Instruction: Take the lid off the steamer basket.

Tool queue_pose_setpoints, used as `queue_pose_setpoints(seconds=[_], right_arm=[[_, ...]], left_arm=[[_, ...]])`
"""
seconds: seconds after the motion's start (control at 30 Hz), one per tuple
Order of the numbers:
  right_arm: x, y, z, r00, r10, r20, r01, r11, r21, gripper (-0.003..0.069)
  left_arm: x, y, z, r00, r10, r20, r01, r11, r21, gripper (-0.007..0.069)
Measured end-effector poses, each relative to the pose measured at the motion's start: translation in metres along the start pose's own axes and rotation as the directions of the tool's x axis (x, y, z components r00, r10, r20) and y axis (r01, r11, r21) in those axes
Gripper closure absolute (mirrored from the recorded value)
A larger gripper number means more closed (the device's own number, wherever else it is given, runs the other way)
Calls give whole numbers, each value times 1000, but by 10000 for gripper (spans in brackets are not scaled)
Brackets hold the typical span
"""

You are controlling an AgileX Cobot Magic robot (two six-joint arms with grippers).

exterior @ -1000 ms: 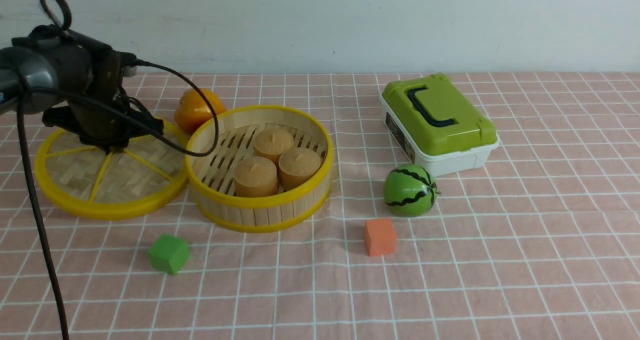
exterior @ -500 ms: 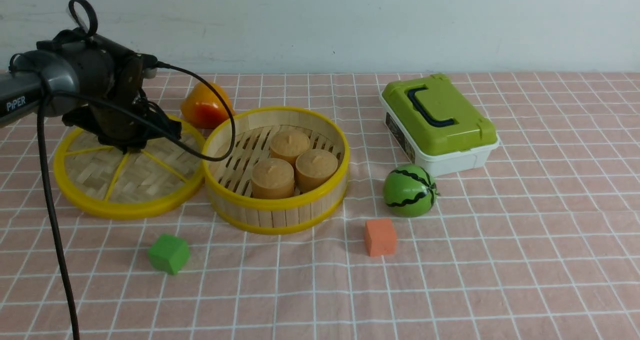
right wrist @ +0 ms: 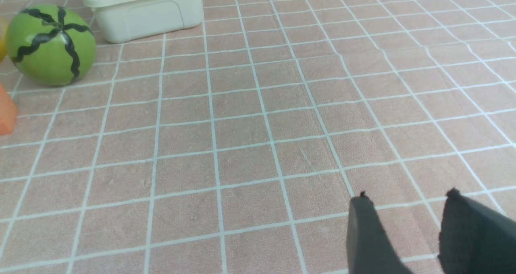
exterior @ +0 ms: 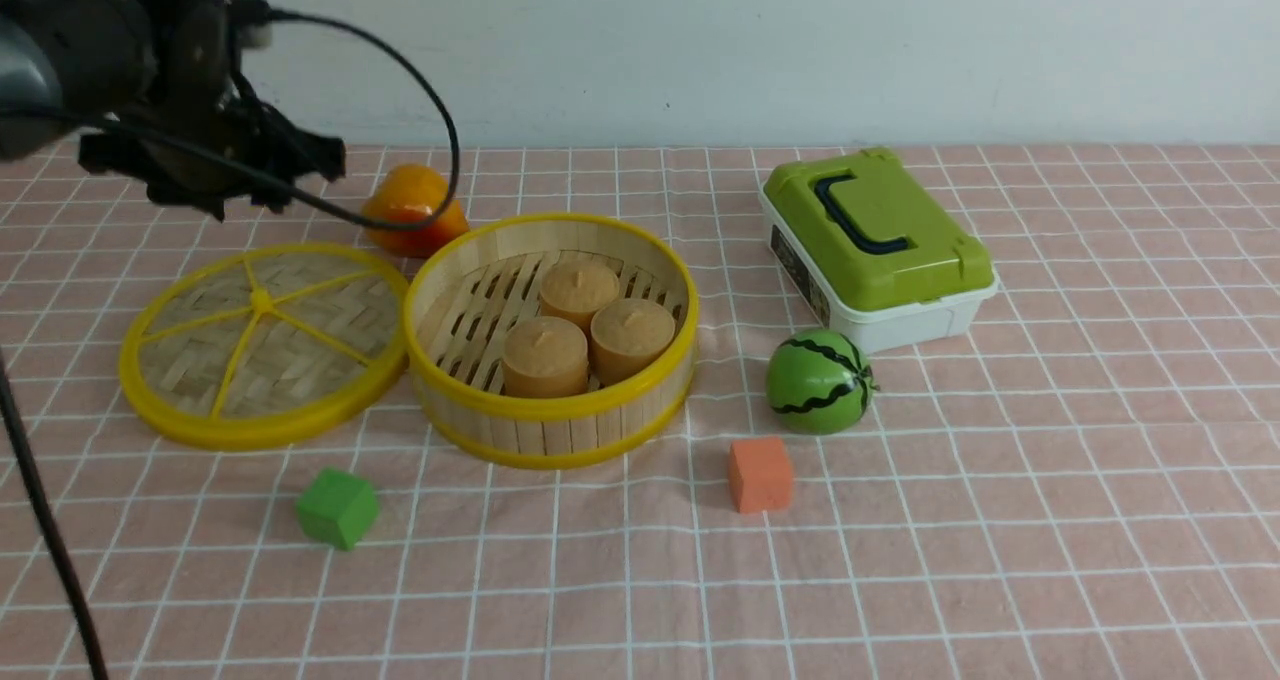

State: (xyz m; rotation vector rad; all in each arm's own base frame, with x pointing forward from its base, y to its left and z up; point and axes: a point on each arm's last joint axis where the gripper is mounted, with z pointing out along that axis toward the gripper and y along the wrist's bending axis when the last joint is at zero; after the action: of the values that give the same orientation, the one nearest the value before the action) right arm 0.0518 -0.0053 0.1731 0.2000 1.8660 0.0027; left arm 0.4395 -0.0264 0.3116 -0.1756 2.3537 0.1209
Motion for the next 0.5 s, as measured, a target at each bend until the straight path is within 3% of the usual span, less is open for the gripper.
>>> queue_pose_setpoints(seconds=[0.13, 0.2, 0.27, 0.37, 0.5], right_arm=[[0, 0, 0, 1000, 0, 0, 0, 1000, 0, 416], [0, 0, 0, 1000, 0, 0, 0, 1000, 0, 416], [0, 0, 0, 1000, 0, 0, 0, 1000, 0, 417], [0, 0, 0, 1000, 0, 0, 0, 1000, 0, 417], [0, 0, 0, 1000, 0, 0, 0, 1000, 0, 417]], left_arm=[[-23, 14, -106, 986, -69, 149, 56, 994, 91, 622], [-23, 17, -129, 980, -79, 182, 59, 992, 114, 638], [-15, 27, -180, 960, -115, 254, 73, 983, 171, 638], [16, 41, -229, 937, -146, 317, 80, 974, 212, 638], [58, 50, -246, 937, -162, 309, 90, 968, 234, 638]])
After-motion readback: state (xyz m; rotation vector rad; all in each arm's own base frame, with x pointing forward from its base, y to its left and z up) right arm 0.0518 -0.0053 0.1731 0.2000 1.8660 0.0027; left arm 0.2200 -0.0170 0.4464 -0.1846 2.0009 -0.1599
